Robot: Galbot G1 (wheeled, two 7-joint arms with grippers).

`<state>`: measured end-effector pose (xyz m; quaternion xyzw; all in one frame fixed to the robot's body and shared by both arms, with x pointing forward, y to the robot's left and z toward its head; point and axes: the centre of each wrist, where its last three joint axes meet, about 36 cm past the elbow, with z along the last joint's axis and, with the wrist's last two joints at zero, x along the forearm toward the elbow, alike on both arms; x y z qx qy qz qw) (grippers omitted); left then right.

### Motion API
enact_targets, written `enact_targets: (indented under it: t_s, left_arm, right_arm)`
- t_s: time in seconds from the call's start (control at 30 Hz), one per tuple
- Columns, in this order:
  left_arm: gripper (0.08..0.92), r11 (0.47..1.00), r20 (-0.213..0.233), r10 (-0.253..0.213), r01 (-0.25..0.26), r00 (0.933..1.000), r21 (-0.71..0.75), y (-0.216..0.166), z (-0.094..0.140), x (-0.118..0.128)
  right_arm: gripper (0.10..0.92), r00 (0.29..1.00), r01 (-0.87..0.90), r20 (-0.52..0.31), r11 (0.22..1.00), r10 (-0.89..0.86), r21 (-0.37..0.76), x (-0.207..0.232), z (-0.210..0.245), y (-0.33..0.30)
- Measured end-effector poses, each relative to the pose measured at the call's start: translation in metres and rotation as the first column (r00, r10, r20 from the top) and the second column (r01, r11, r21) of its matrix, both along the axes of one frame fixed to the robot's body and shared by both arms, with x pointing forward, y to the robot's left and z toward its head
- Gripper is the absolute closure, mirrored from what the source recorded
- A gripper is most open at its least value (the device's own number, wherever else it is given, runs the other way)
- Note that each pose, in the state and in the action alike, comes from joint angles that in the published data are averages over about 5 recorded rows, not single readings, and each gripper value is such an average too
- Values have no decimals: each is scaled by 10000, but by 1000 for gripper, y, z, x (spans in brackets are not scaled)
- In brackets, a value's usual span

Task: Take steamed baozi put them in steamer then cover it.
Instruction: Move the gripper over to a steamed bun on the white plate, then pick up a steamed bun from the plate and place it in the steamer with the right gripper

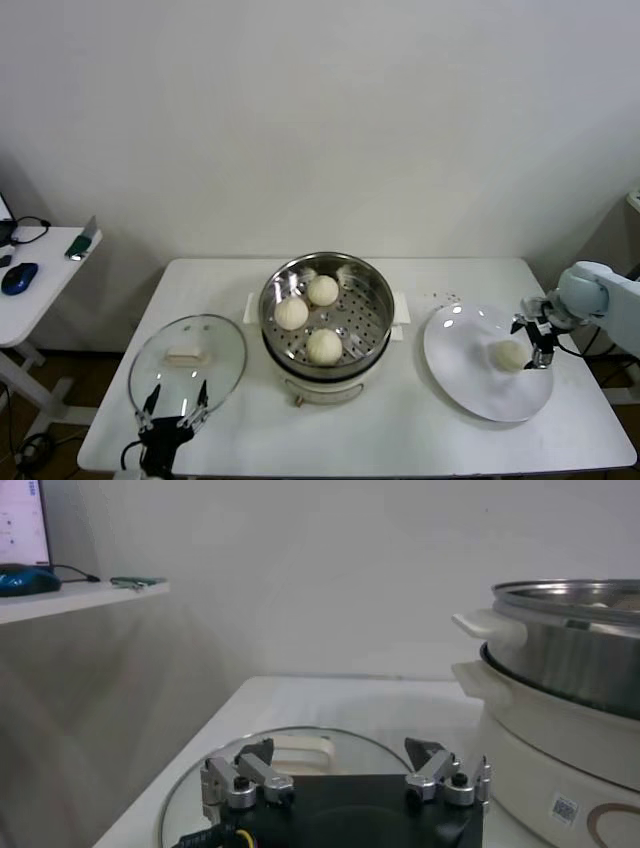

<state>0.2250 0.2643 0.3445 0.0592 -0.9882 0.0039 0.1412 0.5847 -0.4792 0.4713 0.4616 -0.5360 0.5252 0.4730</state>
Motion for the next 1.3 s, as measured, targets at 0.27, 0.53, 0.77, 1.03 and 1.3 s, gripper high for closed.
enact_targets:
  t_s: [0.27,0.53,0.77,1.03,1.3]
  left_arm:
    - [177,10000,27,-4,4,10000,-5,0,1,0]
    - [177,10000,33,-15,16,10000,-25,-1,1,1]
    - [177,10000,45,8,-8,10000,-37,-2,0,1]
    - [177,10000,72,19,-19,10000,-65,-3,0,3]
    - [177,9999,137,-37,38,9999,-123,-6,0,6]
  right_arm:
    - [243,9999,94,-66,9999,-93,57,-1,-5,2]
    - [297,9998,134,-127,9999,-133,108,2,-8,4]
    - [347,9997,191,-134,9998,-190,63,4,-8,2]
    - [377,9998,196,-101,9997,-194,175,5,4,2]
    - [372,9994,-226,263,9987,214,459,22,60,22]
